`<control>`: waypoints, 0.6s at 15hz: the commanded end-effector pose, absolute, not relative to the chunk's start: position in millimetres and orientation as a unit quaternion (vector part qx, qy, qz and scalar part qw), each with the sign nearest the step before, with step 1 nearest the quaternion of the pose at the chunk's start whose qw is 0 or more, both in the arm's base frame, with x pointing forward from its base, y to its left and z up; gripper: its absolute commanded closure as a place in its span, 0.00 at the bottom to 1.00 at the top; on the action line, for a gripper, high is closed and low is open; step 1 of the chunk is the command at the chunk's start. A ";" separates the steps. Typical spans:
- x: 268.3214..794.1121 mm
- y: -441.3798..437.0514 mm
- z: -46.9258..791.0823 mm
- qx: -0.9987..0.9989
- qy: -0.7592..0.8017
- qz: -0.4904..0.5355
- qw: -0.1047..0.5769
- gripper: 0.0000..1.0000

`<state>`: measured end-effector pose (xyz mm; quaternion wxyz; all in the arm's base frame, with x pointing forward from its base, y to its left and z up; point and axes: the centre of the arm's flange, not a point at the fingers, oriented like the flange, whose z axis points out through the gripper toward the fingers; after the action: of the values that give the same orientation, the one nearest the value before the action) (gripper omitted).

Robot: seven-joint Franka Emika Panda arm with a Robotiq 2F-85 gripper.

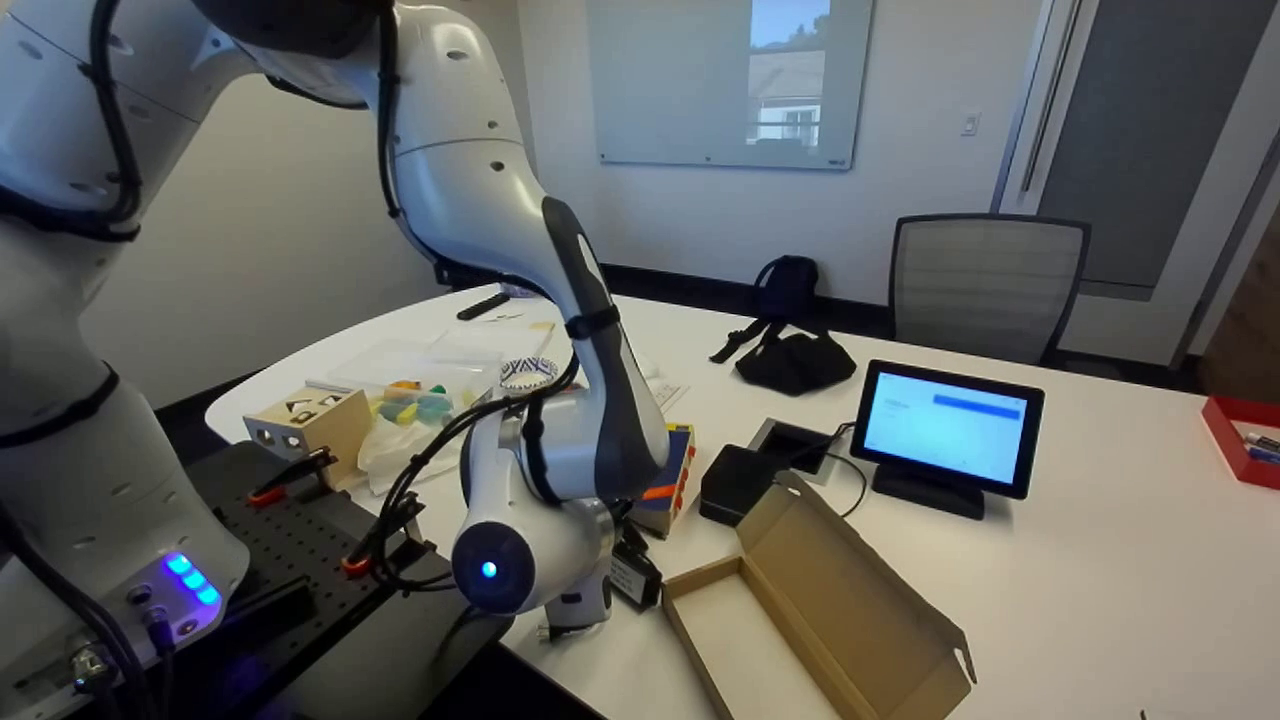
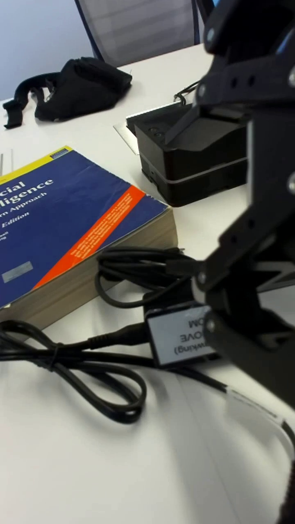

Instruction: Press the center button of the black object next to the book, open the cardboard box, remove the cable and put it on the table

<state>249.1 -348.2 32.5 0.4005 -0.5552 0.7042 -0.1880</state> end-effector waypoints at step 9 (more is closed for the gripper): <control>186.1 -408.2 211.0 -0.727 0.606 -0.084 0.311 0.00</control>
<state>188.6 -412.6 164.7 0.3321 -0.6910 0.6351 -0.0943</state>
